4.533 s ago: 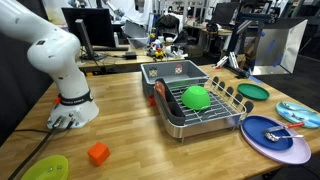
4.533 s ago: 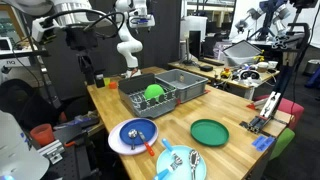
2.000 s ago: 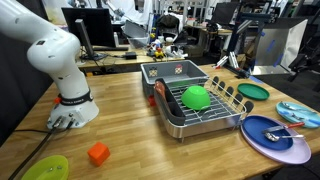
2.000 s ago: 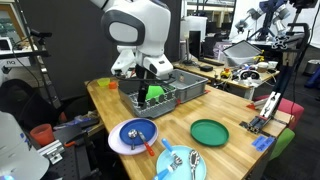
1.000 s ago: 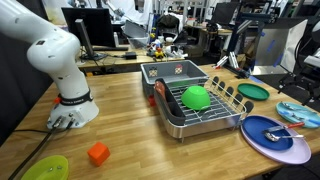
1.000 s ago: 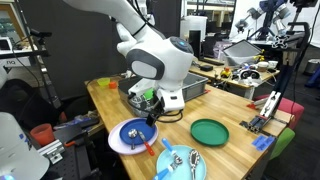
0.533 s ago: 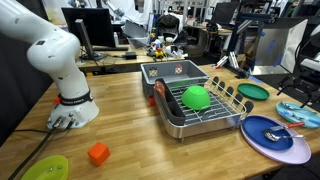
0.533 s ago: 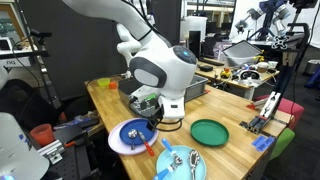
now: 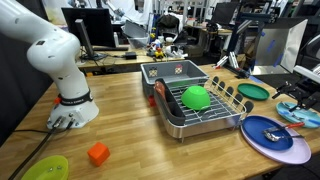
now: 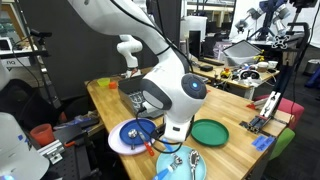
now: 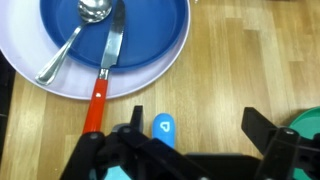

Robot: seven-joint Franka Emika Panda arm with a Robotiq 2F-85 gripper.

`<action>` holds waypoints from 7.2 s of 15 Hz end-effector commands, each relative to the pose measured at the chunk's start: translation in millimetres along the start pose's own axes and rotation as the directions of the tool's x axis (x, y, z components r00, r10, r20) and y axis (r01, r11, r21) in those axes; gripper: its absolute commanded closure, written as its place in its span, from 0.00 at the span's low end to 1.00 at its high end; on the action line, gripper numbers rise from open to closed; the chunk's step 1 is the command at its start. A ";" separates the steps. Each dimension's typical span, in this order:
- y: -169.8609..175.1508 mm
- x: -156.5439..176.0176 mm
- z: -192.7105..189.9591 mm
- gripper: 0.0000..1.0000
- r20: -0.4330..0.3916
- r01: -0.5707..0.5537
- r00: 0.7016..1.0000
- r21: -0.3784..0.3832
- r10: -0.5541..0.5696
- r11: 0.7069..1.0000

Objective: Put the small blue spoon on the dark blue plate

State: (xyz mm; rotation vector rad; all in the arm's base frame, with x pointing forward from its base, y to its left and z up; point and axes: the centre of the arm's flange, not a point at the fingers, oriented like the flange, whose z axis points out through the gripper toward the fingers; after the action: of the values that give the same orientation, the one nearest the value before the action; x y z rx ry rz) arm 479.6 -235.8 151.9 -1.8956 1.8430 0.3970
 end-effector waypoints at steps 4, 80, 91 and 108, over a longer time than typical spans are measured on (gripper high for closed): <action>3.2 29.0 10.9 0.00 0.054 -0.112 0.993 0.059 0.109 0.992; 42.9 -219.2 64.7 0.93 0.470 0.905 0.419 -0.289 -0.777 0.313; 25.0 -205.1 157.7 0.93 0.659 0.931 0.362 -0.283 -0.659 0.229; 36.9 -180.6 100.0 0.00 0.543 0.875 0.481 -0.246 -0.688 0.418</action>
State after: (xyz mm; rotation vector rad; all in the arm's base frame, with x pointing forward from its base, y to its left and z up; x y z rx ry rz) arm 461.3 -21.1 127.8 -2.5812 0.3764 0.9416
